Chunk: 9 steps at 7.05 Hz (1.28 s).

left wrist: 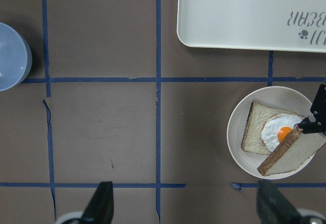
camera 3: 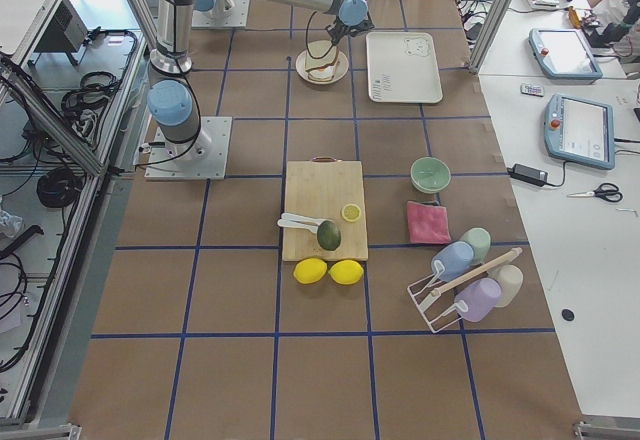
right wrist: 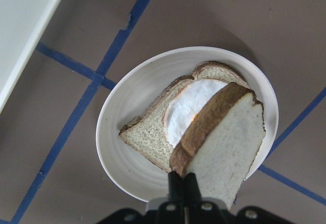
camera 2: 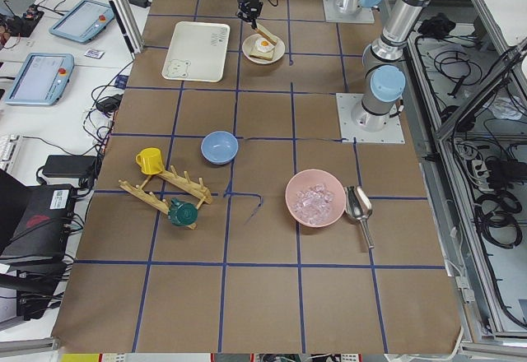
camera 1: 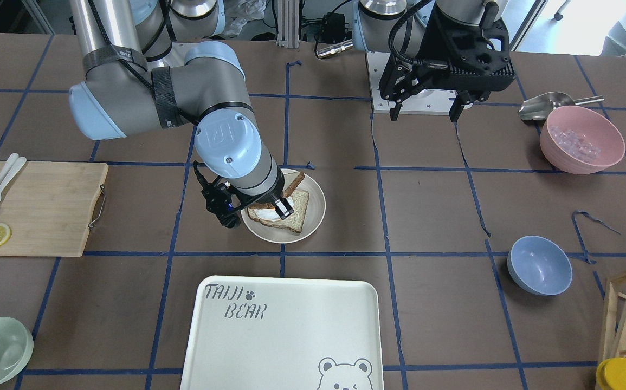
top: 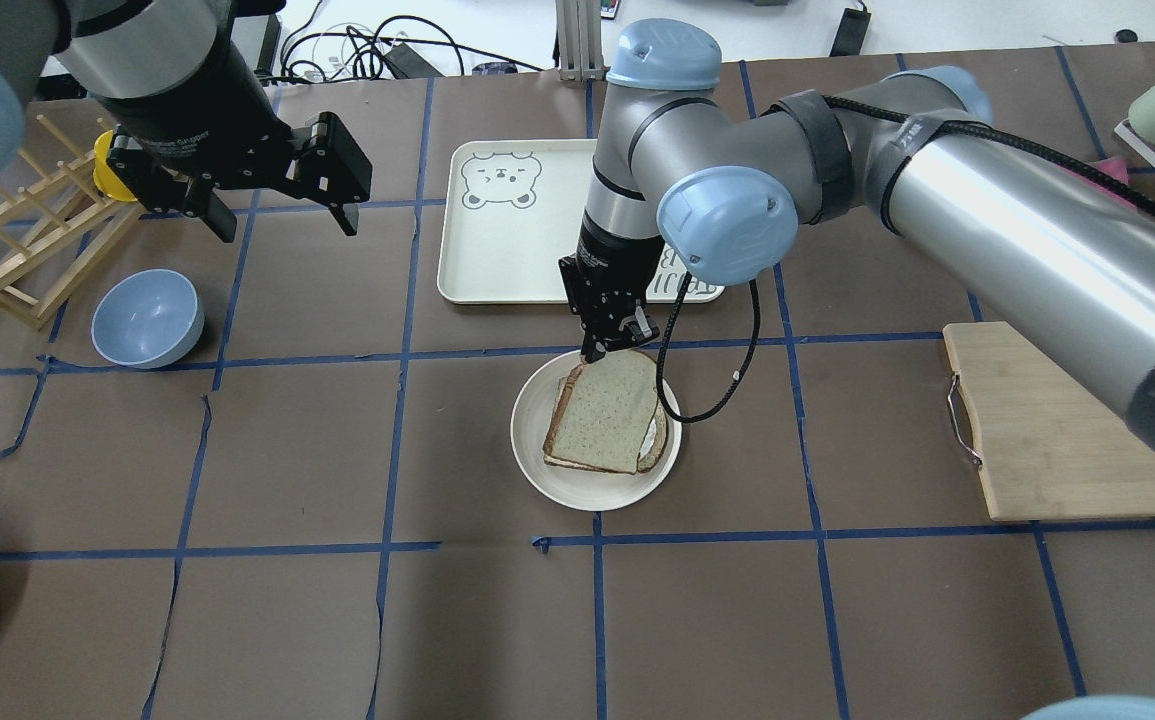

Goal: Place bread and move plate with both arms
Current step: 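Lower the bread onto the egg and open the right gripper, then raise the right gripper away while the left gripper reaches toward the plate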

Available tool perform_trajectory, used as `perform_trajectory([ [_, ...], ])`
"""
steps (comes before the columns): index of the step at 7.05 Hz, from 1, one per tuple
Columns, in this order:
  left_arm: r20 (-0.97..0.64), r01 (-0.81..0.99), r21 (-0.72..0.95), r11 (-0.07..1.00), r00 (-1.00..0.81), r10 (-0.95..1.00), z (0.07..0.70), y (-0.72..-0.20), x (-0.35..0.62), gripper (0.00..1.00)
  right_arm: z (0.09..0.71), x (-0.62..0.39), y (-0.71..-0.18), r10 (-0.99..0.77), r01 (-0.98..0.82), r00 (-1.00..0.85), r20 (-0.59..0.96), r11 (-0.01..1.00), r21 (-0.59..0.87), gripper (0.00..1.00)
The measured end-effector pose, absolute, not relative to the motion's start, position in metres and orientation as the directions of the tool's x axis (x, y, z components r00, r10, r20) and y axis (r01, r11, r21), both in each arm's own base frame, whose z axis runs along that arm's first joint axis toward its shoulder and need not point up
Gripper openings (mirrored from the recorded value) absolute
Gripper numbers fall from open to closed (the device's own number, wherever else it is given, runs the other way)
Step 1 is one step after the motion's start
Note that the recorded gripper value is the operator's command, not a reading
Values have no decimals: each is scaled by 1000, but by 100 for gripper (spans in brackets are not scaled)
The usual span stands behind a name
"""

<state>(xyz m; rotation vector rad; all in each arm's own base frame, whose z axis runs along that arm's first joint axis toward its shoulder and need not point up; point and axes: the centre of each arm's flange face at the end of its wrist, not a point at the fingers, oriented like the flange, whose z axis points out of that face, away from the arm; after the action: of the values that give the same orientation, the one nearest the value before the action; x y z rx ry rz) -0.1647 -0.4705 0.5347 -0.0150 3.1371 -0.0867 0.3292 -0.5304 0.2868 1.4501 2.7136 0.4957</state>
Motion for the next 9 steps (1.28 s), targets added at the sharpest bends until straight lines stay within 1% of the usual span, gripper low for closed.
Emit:
perform_trajectory([
  [2, -3, -11, -54, 998, -1000, -11, 534, -471, -165, 100, 279, 329, -533, 815, 810, -562, 138, 509, 290, 0],
  [3, -4, -10, -52, 999, -1000, -10, 534, -471, -165, 100, 277, 329, -533, 815, 810, -561, 141, 507, 293, 27],
  [4, -4, -8, -47, 999, -1000, -8, 531, -471, -164, 100, 276, 329, -534, 815, 810, -562, 142, 507, 295, 66],
  [5, -4, -8, -44, 999, -1000, -8, 529, -471, -164, 100, 277, 329, -534, 814, 808, -564, 140, 510, 295, 88],
  [7, -7, -11, -47, 999, -1000, -11, 533, -470, -164, 100, 280, 329, -534, 807, 800, -576, 128, 525, 291, 88],
  [8, -8, -15, -49, 999, -1000, -15, 536, -468, -163, 100, 288, 326, -536, 789, 781, -606, 102, 566, 264, 100],
  [9, -8, -22, -49, 999, -1000, -22, 536, -468, -163, 100, 305, 319, -537, 741, 735, -669, 63, 645, 210, 100],
])
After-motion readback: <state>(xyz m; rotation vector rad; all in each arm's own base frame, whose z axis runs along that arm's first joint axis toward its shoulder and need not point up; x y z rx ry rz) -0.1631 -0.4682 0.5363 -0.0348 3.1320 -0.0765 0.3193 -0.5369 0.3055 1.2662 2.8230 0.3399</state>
